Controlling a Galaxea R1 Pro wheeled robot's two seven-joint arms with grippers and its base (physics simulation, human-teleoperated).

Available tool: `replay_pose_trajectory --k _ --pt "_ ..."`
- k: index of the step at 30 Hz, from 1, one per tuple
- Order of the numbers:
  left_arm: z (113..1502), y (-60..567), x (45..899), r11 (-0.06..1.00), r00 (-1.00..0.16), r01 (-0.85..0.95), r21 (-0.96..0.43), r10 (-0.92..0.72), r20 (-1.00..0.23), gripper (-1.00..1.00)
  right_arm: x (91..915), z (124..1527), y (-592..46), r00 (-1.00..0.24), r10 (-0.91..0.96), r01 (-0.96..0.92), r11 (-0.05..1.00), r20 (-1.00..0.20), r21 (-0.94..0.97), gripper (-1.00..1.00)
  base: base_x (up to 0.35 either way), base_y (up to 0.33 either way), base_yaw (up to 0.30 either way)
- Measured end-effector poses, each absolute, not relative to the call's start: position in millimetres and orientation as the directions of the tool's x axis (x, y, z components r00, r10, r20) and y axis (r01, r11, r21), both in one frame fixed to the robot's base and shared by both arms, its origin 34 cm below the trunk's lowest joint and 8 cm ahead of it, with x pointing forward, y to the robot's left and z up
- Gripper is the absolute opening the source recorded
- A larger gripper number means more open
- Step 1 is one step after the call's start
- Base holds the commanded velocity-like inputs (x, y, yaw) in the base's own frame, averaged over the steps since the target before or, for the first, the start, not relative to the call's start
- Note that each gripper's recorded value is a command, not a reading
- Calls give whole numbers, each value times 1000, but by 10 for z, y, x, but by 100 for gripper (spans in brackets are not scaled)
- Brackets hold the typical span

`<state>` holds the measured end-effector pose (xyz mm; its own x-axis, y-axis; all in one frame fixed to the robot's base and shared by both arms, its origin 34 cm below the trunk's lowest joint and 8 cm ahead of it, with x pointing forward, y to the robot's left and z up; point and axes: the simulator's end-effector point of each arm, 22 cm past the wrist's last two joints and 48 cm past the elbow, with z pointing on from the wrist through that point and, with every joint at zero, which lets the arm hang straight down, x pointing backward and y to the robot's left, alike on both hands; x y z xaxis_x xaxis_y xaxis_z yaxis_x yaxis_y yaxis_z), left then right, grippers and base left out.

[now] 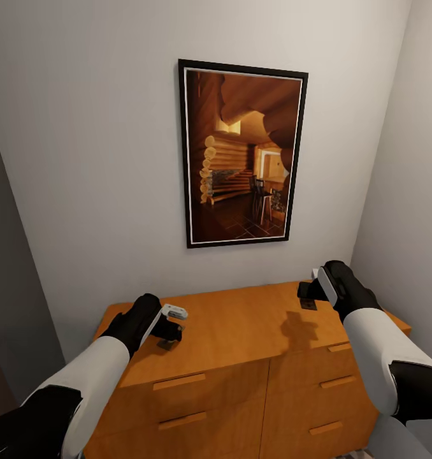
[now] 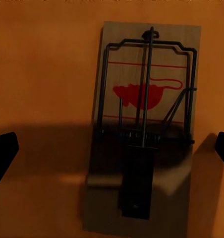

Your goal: Take the four mousetraps from the cabinet in the bathroom and place them on the bathroom floor. Make sure all four end up on the same floor surface, and ensure that at least two of them are either under or directly next to the same bathroom sink.

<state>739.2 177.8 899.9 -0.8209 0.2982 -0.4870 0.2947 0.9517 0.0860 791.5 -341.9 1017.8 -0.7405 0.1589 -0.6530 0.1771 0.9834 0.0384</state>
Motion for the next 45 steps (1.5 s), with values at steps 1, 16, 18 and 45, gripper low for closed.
replay_pose_trajectory --k 1,16,18,45 --pt "9000 1778 7392 952 -821 295 86 298 -487 100 7914 10178 -3419 -741 159 177 983 -653 38 -100 0 0 0" --pt "9002 1777 7408 950 -815 297 91 302 -494 -100 7915 10179 -3419 -741 159 177 983 -653 38 -100 0 0 0" --pt "9002 1776 7415 950 -812 299 93 304 -497 -100 7914 10179 -3424 -741 159 177 983 -653 38 -100 0 0 0" --pt "9848 1660 7646 956 -738 273 108 280 -614 -100 7910 10169 -3431 -743 160 178 983 -650 38 -100 0 0 0"
